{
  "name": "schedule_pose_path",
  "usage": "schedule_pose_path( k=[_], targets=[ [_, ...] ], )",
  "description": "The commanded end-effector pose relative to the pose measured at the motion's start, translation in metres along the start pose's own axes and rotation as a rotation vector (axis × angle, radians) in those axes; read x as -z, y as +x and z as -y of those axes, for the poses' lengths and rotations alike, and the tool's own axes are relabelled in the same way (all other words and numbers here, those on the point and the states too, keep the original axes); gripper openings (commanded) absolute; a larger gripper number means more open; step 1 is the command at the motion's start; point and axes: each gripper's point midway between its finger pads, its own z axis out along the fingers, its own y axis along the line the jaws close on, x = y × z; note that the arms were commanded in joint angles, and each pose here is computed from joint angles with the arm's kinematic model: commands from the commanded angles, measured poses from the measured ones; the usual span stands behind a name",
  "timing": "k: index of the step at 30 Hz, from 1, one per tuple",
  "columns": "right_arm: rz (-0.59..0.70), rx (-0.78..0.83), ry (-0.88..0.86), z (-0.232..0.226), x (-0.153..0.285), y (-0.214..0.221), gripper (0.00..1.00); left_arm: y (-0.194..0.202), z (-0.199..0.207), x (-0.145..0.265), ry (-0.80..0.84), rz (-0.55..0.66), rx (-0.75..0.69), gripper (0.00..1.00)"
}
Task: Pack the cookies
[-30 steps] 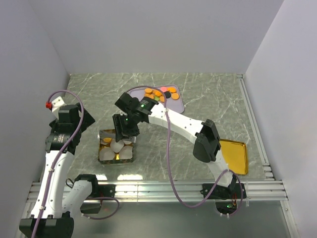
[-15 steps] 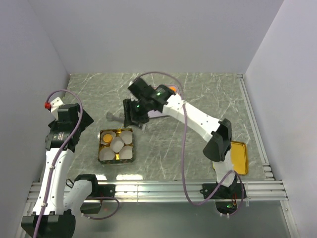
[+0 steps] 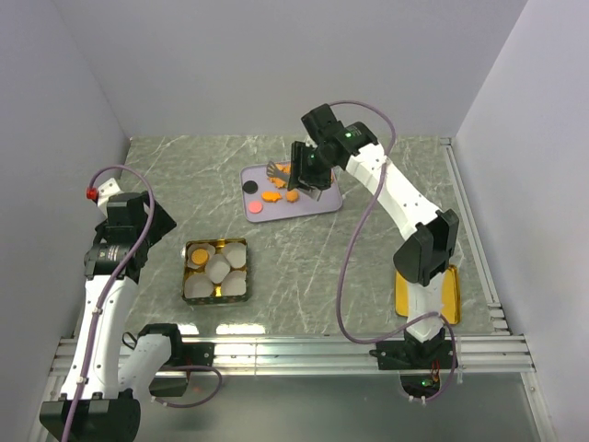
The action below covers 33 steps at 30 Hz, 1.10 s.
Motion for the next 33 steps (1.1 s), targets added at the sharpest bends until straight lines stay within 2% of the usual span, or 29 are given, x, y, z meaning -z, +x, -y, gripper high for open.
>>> schedule_pose_path(
  k=[1,6,13,33],
  targets=[
    [0.033,0.033,0.073,0.017,0.006,-0.014,0.59,-0.010,0.007,0.005,0.046,0.035,-0.002,0.88],
    [-0.009,0.050,0.180,0.037,-0.012,-0.011,0.59,-0.010,0.009,0.004,0.055,0.029,-0.005,0.87],
    [-0.048,0.045,0.243,0.054,-0.032,0.000,0.59,-0.006,0.010,0.000,0.056,0.008,-0.017,0.84],
    [-0.138,0.110,0.334,0.057,-0.073,0.025,0.59,-0.005,0.012,-0.001,0.058,0.000,-0.021,0.81]
  ],
)
